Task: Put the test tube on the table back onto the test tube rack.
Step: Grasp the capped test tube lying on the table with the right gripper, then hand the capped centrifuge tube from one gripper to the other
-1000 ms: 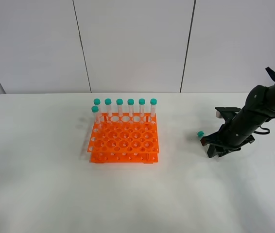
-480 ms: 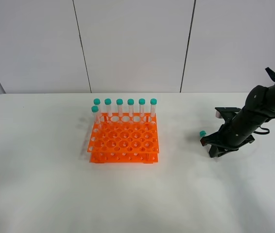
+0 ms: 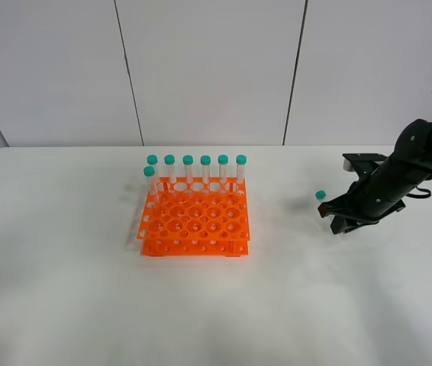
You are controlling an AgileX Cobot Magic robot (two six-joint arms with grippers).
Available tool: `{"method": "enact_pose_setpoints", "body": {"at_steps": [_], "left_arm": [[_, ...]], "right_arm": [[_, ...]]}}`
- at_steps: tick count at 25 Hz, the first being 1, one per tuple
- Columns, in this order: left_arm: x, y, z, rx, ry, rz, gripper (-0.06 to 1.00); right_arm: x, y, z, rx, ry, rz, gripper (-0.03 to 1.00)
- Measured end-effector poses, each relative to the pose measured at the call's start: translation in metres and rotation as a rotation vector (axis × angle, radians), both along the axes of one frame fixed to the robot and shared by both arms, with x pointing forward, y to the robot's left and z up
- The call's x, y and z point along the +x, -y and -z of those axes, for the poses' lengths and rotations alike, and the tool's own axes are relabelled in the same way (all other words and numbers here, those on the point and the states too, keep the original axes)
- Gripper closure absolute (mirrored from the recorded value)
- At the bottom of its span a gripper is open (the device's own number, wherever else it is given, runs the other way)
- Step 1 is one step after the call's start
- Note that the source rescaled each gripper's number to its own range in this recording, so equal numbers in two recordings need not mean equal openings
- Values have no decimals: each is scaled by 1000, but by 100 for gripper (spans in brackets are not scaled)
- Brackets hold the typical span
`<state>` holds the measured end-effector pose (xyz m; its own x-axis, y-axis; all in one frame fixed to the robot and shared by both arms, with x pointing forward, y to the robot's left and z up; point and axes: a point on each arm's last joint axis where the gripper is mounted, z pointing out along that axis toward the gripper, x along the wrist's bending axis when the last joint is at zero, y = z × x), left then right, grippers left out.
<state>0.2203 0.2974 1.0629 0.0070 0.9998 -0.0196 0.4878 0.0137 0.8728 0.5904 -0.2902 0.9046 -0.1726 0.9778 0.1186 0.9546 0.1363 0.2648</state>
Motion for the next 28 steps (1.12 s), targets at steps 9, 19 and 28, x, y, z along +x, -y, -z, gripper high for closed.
{"method": "enact_pose_setpoints", "body": {"at_steps": [9, 19, 28], "left_arm": [[0, 0, 0, 0, 0, 0, -6], [0, 0, 0, 0, 0, 0, -6], [0, 0, 0, 0, 0, 0, -6]], "right_arm": [[-12, -4, -82, -13, 235, -45, 95], [-35, -88, -169, -25, 747, -310, 95], [-58, -149, -163, 36, 1009, -399, 95]]}}
